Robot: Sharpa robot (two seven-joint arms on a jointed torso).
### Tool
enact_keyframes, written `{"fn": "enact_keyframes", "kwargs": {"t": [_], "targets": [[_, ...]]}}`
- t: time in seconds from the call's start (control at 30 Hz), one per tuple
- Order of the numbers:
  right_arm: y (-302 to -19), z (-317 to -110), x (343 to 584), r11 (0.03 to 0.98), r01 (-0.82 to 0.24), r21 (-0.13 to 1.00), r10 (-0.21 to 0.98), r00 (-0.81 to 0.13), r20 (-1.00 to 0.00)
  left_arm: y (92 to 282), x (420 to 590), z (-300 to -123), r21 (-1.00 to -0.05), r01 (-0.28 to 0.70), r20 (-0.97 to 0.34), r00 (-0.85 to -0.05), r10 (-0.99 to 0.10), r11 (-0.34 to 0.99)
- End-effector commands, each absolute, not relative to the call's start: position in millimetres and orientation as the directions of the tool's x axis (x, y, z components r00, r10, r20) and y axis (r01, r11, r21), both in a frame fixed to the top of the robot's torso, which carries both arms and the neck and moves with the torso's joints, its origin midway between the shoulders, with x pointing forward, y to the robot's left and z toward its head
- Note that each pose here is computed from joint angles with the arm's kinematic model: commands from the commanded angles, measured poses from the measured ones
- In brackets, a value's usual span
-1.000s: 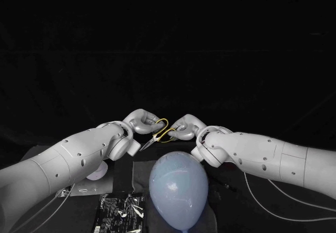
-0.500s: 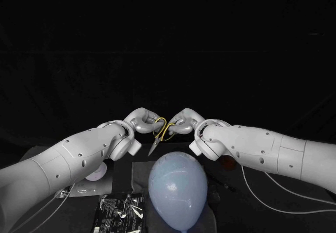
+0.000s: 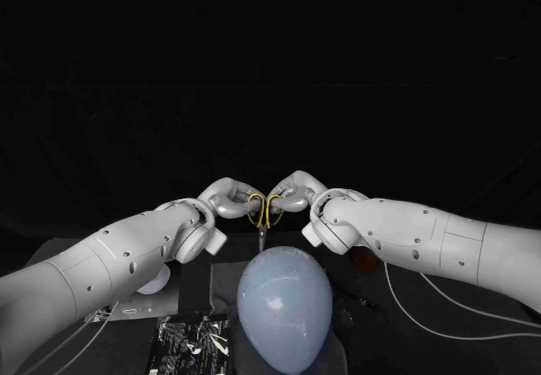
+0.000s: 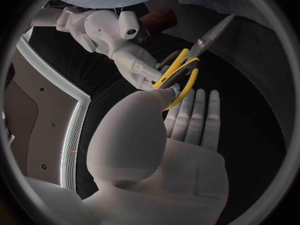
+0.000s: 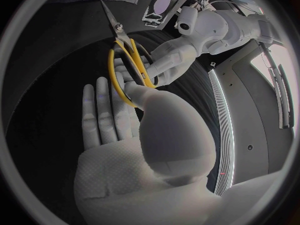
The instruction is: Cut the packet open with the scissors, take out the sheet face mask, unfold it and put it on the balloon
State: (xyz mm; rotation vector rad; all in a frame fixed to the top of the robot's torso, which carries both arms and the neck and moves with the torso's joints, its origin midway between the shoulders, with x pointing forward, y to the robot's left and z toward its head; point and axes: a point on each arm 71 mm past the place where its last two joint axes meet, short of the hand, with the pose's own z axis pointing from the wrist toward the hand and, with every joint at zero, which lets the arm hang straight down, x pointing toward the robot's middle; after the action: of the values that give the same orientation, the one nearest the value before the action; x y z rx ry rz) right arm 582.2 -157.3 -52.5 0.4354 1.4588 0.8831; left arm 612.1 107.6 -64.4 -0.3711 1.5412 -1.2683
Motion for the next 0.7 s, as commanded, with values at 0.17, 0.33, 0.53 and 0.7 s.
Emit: {"fn": "enact_keyframes", "kwargs": {"t": [0.17, 0.33, 0.53, 0.7], "targets": [[-160.5, -47.6, 584.8, 0.647, -0.285, 0.707, 0.719, -0.079, -0.690, 105.1, 610.6, -64.1, -0.883, 0.336, -0.452, -0.425, -0.784, 0.327], [-166.8, -46.4, 586.8, 0.656, -0.284, 0.699, 0.716, -0.057, -0.696, 110.5, 611.7, -64.1, -0.891, 0.325, -0.436, -0.422, -0.795, 0.316], [-176.4, -43.6, 588.8, 0.666, -0.285, 0.689, 0.713, -0.026, -0.700, 118.1, 612.9, -64.5, -0.896, 0.315, -0.428, -0.415, -0.803, 0.314], [-181.0, -40.0, 589.8, 0.676, -0.297, 0.674, 0.707, 0.005, -0.707, 121.9, 613.1, -64.6, -0.898, 0.312, -0.422, -0.414, -0.807, 0.310]]}}
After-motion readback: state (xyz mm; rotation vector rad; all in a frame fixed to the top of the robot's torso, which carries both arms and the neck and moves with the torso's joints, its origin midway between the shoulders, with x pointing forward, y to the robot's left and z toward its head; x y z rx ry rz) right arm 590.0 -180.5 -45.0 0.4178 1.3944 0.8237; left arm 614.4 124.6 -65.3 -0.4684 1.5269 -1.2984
